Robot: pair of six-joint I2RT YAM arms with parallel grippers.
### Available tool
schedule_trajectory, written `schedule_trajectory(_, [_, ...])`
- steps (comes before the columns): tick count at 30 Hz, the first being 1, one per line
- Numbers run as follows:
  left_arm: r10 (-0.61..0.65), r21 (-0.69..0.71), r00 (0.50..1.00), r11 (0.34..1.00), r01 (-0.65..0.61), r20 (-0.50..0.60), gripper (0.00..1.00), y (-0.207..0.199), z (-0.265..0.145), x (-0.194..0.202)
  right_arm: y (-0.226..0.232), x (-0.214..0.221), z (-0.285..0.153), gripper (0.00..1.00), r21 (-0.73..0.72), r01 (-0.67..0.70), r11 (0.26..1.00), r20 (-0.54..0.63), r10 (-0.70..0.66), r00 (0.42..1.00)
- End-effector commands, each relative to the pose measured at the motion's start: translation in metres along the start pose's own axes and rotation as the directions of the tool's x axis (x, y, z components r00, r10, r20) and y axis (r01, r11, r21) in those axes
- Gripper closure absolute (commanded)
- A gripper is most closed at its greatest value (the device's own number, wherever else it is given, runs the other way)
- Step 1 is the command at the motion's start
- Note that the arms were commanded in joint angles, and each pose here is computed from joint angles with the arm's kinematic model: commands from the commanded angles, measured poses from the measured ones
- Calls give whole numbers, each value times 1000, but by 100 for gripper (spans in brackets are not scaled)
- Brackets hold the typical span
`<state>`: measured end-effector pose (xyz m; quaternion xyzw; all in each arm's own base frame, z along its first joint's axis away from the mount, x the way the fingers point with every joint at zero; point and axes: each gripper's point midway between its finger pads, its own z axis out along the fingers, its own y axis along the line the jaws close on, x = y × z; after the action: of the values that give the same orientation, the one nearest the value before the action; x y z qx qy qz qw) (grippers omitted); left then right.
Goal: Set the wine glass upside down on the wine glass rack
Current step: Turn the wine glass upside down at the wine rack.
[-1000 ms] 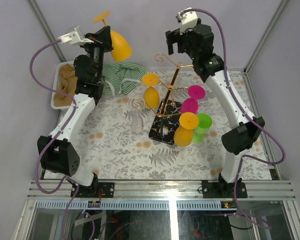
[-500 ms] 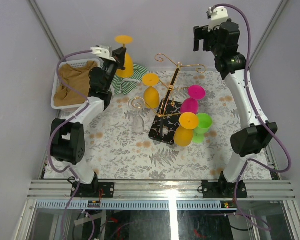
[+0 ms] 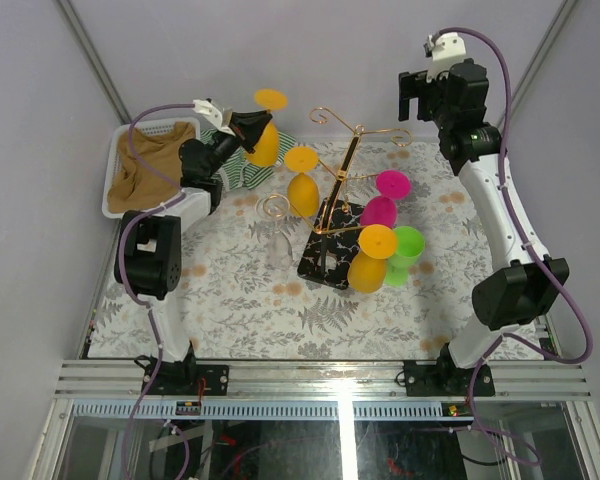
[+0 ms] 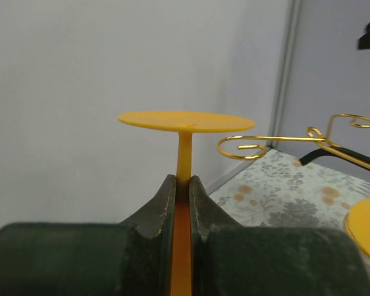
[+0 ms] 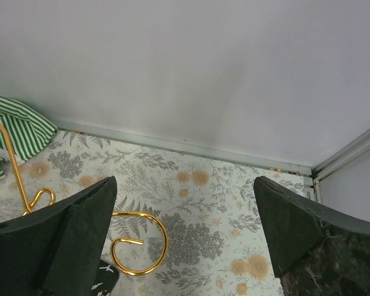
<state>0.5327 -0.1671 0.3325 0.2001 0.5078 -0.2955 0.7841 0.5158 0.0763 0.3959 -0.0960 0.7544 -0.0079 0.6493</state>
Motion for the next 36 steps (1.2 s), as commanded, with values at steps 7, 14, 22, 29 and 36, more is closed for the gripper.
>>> schedule_trajectory(7, [-50, 332, 993, 943, 12, 107, 100, -41, 9, 0, -22, -29, -21, 1, 73, 17, 997, 96, -24, 995])
schedule_trajectory(14, [-74, 396, 992, 918, 26, 104, 100, -49, 6, 18, -30, -23, -21, 1, 110, 36, 993, 71, -44, 997])
schedule_trajectory(22, [-66, 447, 993, 895, 14, 102, 100, -56, 13, 28, -28, -21, -25, 1, 103, 27, 994, 71, -35, 997])
schedule_trajectory(29, [-86, 471, 991, 882, 26, 105, 100, -70, 25, 43, -31, -21, -27, 1, 110, 49, 993, 58, -56, 997])
schedule_trajectory(36, [-88, 460, 991, 887, 33, 97, 100, -76, 34, 58, -25, -14, -29, 1, 85, 42, 996, 47, -46, 998])
